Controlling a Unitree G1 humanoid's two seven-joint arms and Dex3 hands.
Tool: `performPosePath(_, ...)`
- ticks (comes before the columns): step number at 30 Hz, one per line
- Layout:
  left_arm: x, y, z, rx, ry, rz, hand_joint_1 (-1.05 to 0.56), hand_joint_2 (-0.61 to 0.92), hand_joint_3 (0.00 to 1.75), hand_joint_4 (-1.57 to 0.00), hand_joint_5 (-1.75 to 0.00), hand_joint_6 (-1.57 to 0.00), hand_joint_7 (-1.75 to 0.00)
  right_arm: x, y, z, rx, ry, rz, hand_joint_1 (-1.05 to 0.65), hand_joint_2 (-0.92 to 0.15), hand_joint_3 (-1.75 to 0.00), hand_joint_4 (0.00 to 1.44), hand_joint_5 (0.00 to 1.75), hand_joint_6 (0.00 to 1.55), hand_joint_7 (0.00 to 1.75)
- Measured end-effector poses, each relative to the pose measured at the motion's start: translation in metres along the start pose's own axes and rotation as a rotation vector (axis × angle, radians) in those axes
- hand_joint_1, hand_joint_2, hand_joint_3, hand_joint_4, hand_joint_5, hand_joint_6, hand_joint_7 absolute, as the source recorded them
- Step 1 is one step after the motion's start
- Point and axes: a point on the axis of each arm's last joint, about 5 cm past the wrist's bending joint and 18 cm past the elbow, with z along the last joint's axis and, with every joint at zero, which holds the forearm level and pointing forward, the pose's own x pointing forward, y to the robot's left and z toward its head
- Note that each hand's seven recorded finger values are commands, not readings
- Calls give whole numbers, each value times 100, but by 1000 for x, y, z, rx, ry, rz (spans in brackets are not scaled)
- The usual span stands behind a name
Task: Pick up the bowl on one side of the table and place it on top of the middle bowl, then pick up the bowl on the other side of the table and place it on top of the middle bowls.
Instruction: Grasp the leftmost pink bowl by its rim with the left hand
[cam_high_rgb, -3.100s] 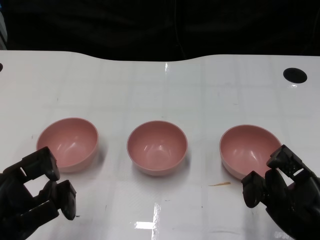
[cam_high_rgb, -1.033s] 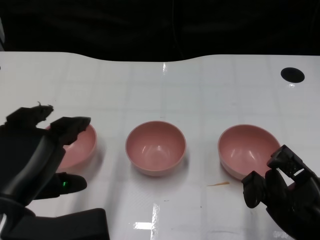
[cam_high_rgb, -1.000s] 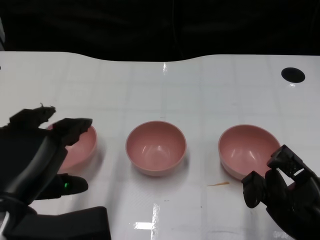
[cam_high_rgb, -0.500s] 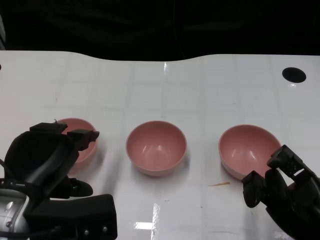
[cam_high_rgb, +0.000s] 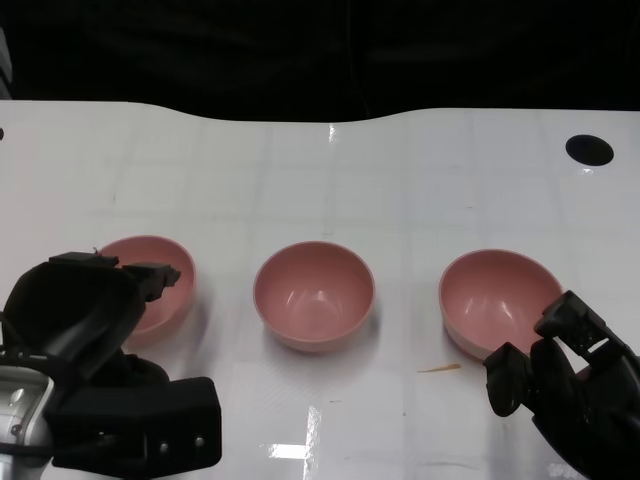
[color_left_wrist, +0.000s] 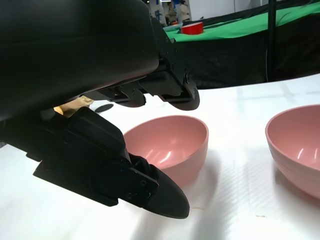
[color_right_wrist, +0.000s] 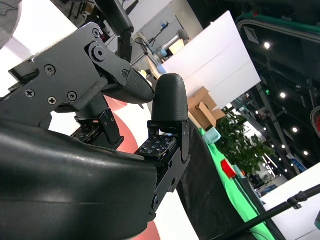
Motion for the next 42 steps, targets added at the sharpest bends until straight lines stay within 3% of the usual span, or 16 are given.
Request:
performPosePath(23, 7, -1, -3, -14, 1, -11, -79, 91, 1, -50, -1, -64, -1, -1, 0, 0, -1, -1, -2, -5, -51, -121, 81, 175, 78, 147)
performPosePath(29, 25, -12, -7, 4, -23, -53, -79, 92, 5, -53, -2, -66, -1, -1, 0, 0, -1, 0, -3, -6, -51, -121, 82, 175, 79, 146)
performPosePath(42, 37, -23, -7, -4, -30, -92, -76, 92, 7, -55, -1, -67, -1, -1, 0, -1, -1, 2, -5, -4, -51, -120, 81, 175, 79, 145)
